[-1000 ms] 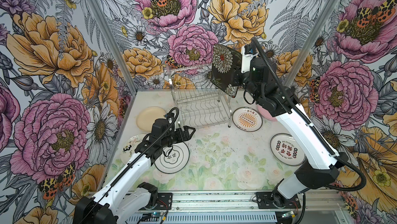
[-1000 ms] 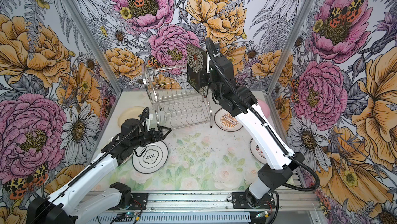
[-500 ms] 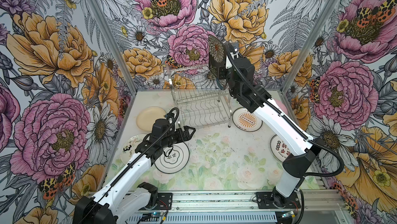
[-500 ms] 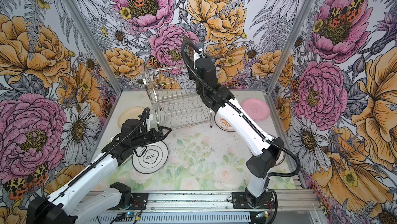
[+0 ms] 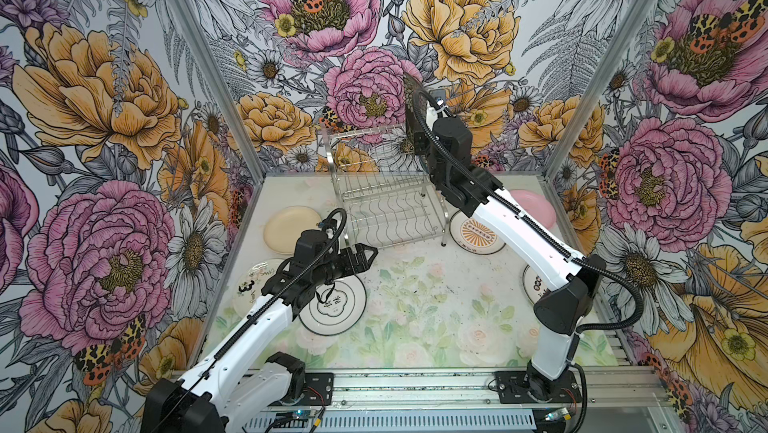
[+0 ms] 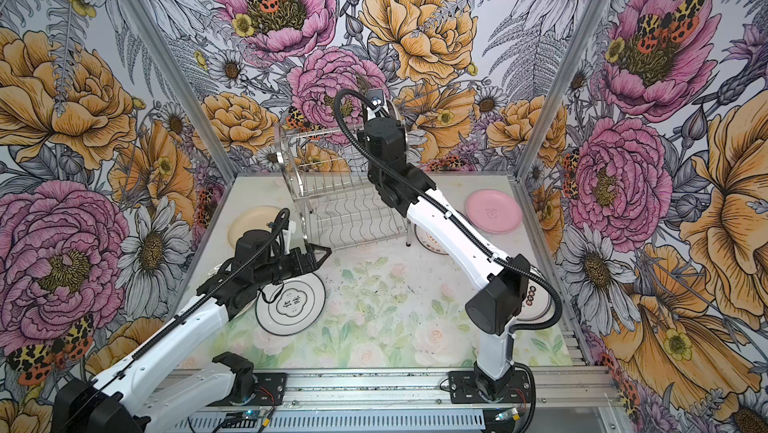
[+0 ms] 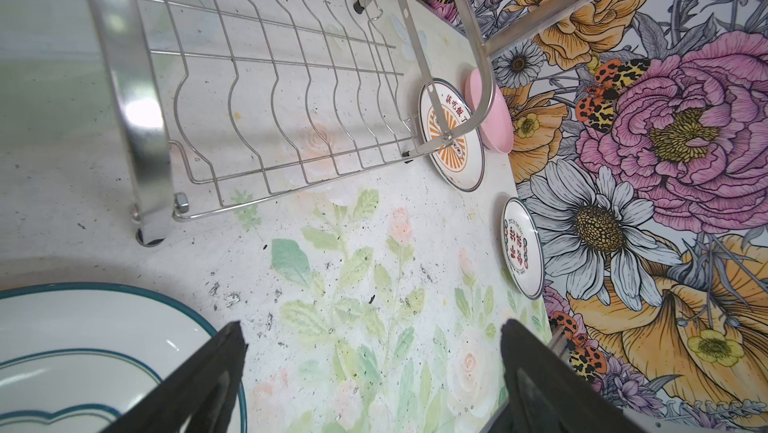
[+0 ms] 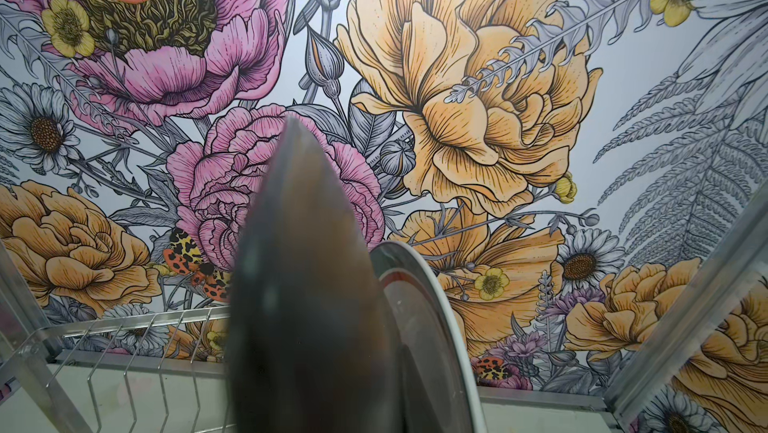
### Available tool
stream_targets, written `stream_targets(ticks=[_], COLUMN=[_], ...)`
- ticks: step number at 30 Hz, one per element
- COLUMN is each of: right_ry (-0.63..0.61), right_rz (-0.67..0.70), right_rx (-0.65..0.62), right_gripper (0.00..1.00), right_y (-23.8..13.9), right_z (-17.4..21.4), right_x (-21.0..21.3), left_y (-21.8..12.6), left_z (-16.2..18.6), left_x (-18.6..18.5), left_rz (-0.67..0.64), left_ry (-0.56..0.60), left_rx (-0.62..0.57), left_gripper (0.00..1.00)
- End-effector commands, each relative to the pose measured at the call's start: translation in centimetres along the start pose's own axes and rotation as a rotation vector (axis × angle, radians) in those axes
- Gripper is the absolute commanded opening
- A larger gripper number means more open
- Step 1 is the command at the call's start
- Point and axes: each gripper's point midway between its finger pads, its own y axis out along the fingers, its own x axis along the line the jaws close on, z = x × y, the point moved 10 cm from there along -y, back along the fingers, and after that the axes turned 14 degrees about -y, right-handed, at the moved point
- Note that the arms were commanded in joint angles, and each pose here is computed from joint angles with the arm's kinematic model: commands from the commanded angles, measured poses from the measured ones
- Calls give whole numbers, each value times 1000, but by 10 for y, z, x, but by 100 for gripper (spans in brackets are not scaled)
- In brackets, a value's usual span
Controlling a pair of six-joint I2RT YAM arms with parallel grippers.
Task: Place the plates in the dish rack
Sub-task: 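Lower the dark square plate into the rack slot beside the standing plate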
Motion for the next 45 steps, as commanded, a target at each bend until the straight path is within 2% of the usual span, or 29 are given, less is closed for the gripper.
stream_targets(ticks=[1, 12, 33, 40, 45], right_ry=[130, 105, 119, 111, 110], right_rz=[88, 105, 82, 79, 76], right_rx=[-141, -95, -41, -29, -30], right_gripper=[0, 0, 0, 17, 23], right_y=[-7, 3, -5, -12, -16], right_z=[-31, -12, 11, 14, 13], right_x=[-17, -4, 3, 2, 0], left_y=[1, -1, -3, -3, -3], left_z=[-2, -5, -8, -8, -9], left_x=[2, 6, 8, 9, 8], left_rz=[-17, -15, -13, -15, -13], left_ry=[-1, -8, -8, -7, -4], left_rx=[-10, -14, -18, -19, -19], left_gripper=[96, 96, 96, 97, 97])
